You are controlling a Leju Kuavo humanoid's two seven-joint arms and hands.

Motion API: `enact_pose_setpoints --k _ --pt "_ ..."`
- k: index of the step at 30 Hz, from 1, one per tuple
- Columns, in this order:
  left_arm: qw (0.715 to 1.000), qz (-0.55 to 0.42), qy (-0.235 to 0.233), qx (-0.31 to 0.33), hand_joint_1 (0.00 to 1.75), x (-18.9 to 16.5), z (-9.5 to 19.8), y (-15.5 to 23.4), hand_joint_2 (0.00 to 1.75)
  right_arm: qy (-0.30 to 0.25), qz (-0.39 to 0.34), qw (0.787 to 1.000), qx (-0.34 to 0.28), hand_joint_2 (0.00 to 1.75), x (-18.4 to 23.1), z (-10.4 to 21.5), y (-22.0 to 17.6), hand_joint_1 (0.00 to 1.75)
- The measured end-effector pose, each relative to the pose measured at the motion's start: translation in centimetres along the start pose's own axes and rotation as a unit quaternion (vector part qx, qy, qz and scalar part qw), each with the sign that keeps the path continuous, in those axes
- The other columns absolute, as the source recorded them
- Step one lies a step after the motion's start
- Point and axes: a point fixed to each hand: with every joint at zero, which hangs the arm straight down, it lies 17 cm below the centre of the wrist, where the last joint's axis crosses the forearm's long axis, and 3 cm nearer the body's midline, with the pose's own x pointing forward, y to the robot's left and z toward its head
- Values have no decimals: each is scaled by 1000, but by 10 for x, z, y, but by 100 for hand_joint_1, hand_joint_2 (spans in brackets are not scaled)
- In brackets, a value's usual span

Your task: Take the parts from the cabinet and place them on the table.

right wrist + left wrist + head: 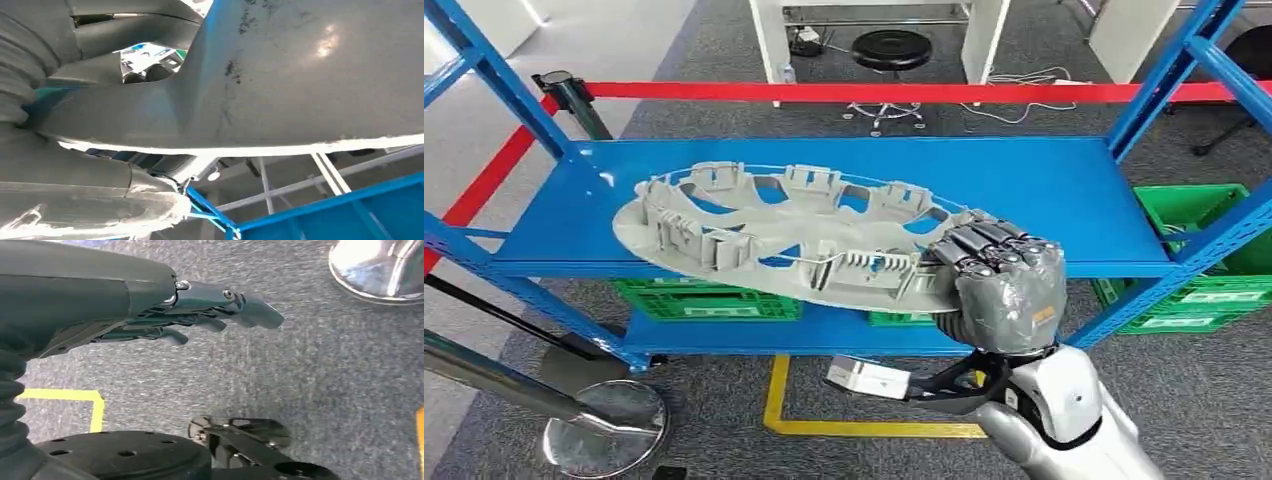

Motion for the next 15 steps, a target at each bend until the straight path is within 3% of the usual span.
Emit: enact_pose_setpoints --k 15 --pt "1000 6 3 -1 0 1 -2 2 175 15 -9 1000 16 175 -7 2 9 175"
